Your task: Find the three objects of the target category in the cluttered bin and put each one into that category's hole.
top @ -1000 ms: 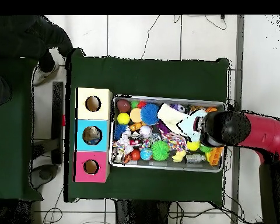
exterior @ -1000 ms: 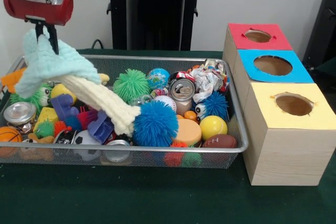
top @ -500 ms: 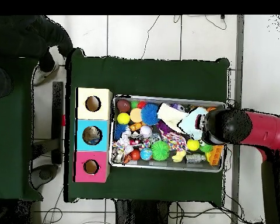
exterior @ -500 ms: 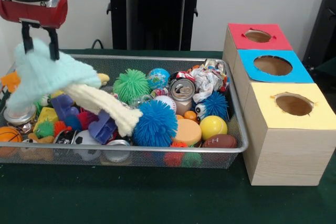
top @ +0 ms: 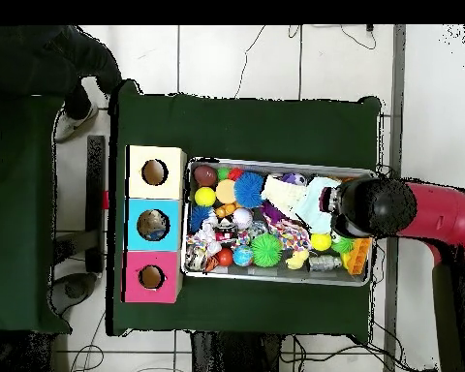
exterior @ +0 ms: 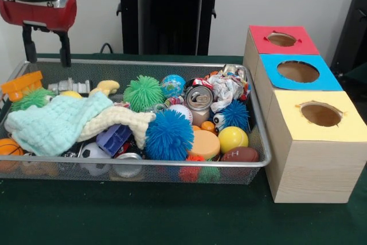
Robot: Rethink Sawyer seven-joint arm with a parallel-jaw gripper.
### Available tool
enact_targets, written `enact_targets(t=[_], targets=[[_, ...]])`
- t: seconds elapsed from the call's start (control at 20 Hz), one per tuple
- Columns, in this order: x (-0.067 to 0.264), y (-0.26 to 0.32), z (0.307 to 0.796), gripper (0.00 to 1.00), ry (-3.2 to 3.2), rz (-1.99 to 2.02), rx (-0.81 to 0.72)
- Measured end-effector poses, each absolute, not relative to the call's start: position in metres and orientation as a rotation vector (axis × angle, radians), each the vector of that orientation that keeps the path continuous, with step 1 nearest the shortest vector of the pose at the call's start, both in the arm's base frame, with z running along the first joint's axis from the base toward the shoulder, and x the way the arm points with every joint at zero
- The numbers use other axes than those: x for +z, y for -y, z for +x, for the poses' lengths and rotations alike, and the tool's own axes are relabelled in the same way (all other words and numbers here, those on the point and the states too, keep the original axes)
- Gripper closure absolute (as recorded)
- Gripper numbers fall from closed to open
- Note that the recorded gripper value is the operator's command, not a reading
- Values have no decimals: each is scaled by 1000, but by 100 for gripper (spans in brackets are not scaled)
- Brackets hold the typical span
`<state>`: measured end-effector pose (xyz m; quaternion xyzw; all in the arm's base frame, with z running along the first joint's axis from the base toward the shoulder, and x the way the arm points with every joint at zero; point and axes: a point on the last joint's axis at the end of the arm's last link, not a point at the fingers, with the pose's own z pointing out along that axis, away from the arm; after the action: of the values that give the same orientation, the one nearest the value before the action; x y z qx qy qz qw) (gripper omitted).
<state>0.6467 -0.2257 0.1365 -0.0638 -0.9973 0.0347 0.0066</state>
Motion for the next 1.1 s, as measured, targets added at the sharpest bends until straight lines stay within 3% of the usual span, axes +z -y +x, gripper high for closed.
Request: enact_targets(t=[0.6, 1.1], targets=[[125, 182, 652, 0, 3143, -96, 85], [73, 111, 642, 0, 3186, 54, 5]])
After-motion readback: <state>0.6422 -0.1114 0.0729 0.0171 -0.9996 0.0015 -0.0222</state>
